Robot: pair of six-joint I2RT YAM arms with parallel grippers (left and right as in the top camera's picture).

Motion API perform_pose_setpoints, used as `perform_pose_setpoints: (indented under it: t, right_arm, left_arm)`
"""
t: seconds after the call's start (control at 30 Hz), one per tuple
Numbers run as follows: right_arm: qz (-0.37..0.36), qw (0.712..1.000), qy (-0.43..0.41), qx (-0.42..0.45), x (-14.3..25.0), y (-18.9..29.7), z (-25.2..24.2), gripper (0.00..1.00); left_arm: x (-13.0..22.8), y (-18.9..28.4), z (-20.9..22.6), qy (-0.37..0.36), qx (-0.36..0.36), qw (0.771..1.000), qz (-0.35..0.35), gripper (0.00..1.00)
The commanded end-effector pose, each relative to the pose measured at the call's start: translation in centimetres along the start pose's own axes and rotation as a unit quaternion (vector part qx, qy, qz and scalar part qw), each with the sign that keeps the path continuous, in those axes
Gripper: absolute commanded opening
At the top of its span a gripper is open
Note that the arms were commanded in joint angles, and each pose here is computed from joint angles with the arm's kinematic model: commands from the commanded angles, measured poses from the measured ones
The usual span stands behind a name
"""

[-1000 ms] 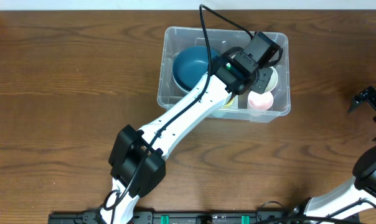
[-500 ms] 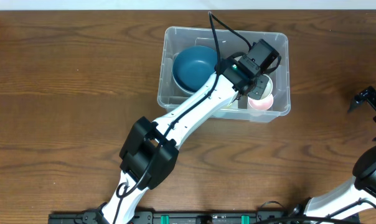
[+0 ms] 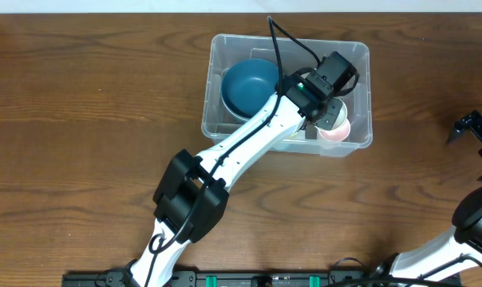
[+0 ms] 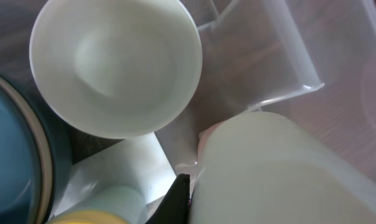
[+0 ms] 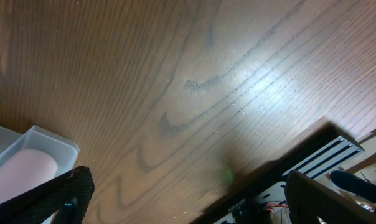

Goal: Pack container

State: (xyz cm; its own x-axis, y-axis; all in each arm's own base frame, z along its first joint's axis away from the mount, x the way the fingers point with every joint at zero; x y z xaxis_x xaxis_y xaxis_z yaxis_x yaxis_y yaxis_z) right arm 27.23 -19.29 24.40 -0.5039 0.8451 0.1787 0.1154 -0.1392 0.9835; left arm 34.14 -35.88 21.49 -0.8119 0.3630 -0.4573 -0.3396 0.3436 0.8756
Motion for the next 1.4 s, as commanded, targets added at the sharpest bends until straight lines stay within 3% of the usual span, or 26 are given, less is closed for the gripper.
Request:
perform_pose_setpoints:
  t: [0.0, 0.1, 0.43, 0.53, 0.6, 0.73, 0.97, 1.2, 1.37]
  right_arm:
    - [-0.011, 1.000, -0.012, -0.005, 0.3, 0.7, -0.5, 0.99]
    - [-0.011, 1.000, -0.012, -0.005, 0.3, 0.7, -0.5, 0.99]
    - [-0.011, 1.000, -0.012, -0.005, 0.3, 0.7, -0.5, 0.99]
    - [-0.011, 1.000, -0.012, -0.005, 0.3, 0.7, -0.5, 0.99]
    - [-0.011, 1.000, -0.012, -0.005, 0.3, 0.7, -0.5, 0.99]
    - [-0.011, 1.000, -0.012, -0.005, 0.3, 0.7, -0.5, 0.99]
    - [-0.011, 1.000, -0.012, -0.005, 0.3, 0.7, -0.5, 0.99]
    - [-0.011, 1.000, -0.012, -0.005, 0.3, 0.7, -0.5, 0.99]
    - [-0.011, 1.000, -0.012, -0.005, 0.3, 0.7, -0.5, 0.99]
  left_arm:
    - [0.2, -0.6, 0.5, -0.001, -0.006, 1.000, 0.010, 0.07]
    - [0.2, -0.6, 0.5, -0.001, -0.006, 1.000, 0.011, 0.15]
    - [0.2, -0.6, 0.5, -0.001, -0.005, 1.000, 0.009, 0.17]
    - [-0.3, -0.1, 0.4, -0.001, -0.001, 1.000, -0.005, 0.44]
    - [-0.9, 1.0, 0.3, 0.000, 0.003, 1.000, -0.020, 0.52]
    - [-2.9, 6.0, 0.4, 0.007, 0.019, 0.997, -0.079, 0.69]
    - [-2.5, 20.2, 4.8, 0.043, 0.015, 0.984, -0.170, 0.84]
    - [4.7, 32.4, 11.2, 0.115, -0.043, 0.977, -0.175, 0.86]
    - [10.5, 37.6, 12.0, 0.133, -0.057, 0.971, -0.191, 0.86]
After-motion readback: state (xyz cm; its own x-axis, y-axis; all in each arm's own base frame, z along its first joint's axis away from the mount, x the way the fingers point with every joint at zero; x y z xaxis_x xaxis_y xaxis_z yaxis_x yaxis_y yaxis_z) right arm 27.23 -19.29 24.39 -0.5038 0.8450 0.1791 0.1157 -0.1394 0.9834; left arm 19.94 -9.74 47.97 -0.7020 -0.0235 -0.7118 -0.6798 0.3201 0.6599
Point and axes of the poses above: each gripper's point midway between its finger pads, its own y axis back along the fingers, its own z axis along the line the jaws close on, x = y × z, the point moved 10 cm from there along y, back along the fingers, and after that the axes turned 1 degree about y, right-handed, at the moved point
